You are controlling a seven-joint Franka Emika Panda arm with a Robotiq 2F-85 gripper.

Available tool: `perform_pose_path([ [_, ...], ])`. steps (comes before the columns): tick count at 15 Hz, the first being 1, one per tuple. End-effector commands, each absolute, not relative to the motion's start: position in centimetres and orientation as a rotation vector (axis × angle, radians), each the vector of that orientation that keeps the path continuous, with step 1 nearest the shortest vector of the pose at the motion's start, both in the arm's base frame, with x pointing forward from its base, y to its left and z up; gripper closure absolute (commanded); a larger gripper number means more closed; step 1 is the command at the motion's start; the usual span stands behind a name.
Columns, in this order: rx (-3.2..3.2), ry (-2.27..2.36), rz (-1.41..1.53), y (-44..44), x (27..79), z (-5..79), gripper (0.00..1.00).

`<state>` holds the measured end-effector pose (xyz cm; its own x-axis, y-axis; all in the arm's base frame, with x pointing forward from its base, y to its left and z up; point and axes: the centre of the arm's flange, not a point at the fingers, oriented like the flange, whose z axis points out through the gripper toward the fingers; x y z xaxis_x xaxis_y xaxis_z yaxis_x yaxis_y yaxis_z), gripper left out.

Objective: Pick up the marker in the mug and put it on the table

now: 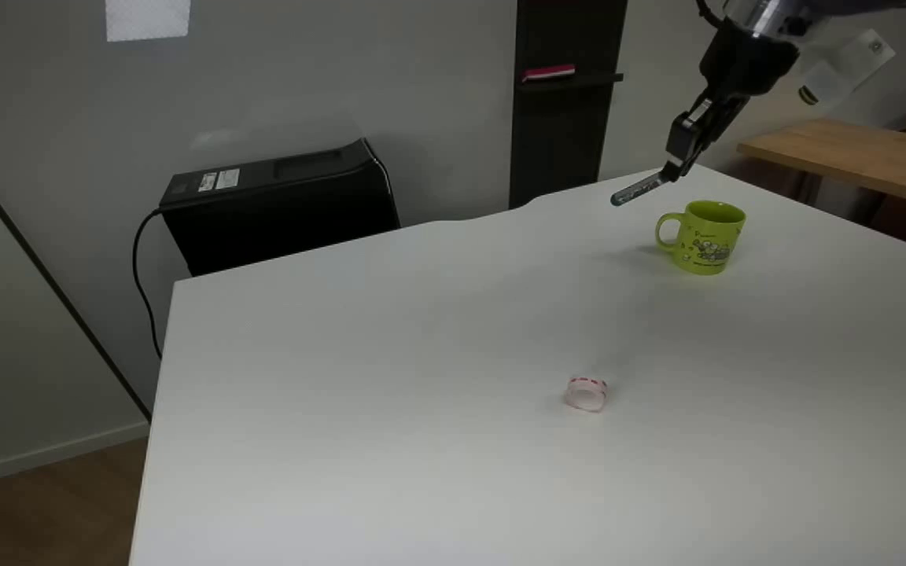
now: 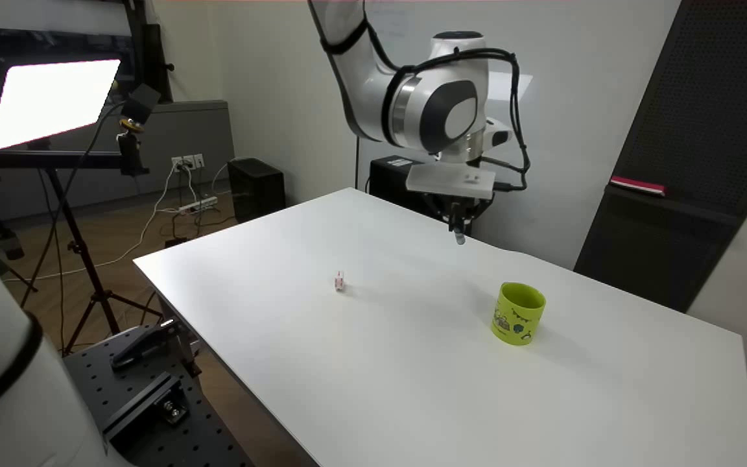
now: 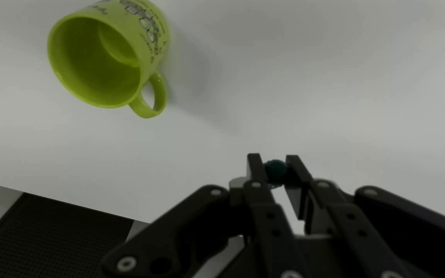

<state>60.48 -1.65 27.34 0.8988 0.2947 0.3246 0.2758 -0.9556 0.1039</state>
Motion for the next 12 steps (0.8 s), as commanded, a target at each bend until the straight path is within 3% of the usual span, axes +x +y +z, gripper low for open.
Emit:
perform_pose_path([
  [1, 3.007, 0.408, 0.634, 1.4, 54.7, 24.8, 0.95],
  [12, 2.992, 0.347, 0.646, 3.5, 47.4, 15.7, 0.95],
])
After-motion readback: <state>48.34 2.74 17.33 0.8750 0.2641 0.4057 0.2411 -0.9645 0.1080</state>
